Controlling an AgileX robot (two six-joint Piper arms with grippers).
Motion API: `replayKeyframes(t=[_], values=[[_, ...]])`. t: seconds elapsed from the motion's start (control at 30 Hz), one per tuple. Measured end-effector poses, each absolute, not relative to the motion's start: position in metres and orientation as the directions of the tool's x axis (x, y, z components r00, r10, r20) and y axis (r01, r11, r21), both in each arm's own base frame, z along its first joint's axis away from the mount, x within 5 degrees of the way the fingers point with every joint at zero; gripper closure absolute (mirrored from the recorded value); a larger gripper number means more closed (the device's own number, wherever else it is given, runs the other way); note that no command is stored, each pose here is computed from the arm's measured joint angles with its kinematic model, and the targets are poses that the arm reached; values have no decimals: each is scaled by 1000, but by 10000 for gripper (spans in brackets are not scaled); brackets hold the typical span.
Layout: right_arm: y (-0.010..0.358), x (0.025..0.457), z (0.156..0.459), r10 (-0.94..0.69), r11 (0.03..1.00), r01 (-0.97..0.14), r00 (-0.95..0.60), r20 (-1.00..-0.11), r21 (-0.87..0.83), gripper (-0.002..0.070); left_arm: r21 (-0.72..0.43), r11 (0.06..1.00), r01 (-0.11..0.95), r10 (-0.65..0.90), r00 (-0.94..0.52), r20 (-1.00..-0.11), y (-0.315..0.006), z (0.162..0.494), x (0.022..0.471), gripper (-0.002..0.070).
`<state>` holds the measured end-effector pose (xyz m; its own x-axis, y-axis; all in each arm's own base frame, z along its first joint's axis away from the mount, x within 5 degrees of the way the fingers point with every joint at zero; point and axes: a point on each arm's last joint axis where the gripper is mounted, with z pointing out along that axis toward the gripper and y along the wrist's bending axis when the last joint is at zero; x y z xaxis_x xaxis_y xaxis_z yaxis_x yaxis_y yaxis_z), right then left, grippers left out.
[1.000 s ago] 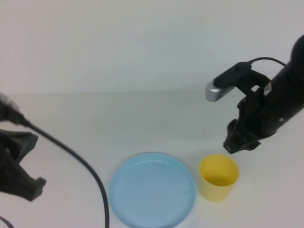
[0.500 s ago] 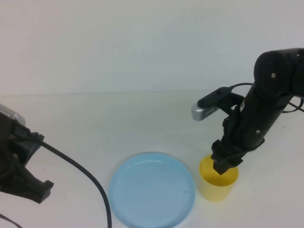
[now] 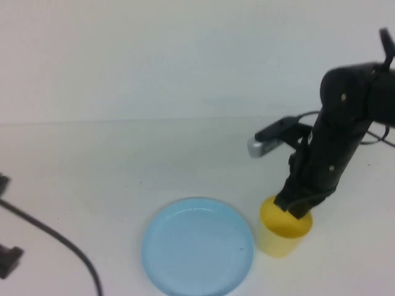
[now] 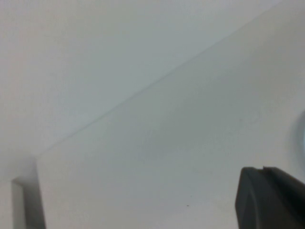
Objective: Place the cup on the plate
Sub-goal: Pick up the cup from the table, then place the cup on the plate
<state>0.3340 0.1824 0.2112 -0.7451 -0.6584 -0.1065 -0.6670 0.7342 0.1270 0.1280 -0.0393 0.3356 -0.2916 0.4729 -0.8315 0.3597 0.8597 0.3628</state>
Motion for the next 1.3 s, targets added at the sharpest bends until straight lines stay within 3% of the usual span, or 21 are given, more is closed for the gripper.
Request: replayKeyframes(t=[0.17, 0.3, 0.47, 0.67, 1.3], values=[[191, 332, 260, -648, 733, -670, -740, -179, 120, 645, 317, 908, 274, 391, -281, -876, -26, 345, 110, 675], [225, 320, 285, -676, 680, -721, -687, -267, 133, 645, 306, 914, 266, 378, -284, -881, -25, 344, 109, 675], [273, 306, 260, -736, 623, -772, -634, -236, 129, 645, 321, 912, 255, 387, -279, -879, -24, 338, 111, 675], [292, 317, 215, -746, 638, -760, -650, -143, 124, 645, 272, 945, 183, 317, -303, -899, -20, 330, 113, 675], [300, 331, 198, -755, 638, -765, -644, -128, 87, 645, 270, 951, 148, 304, -300, -904, -18, 330, 114, 675]])
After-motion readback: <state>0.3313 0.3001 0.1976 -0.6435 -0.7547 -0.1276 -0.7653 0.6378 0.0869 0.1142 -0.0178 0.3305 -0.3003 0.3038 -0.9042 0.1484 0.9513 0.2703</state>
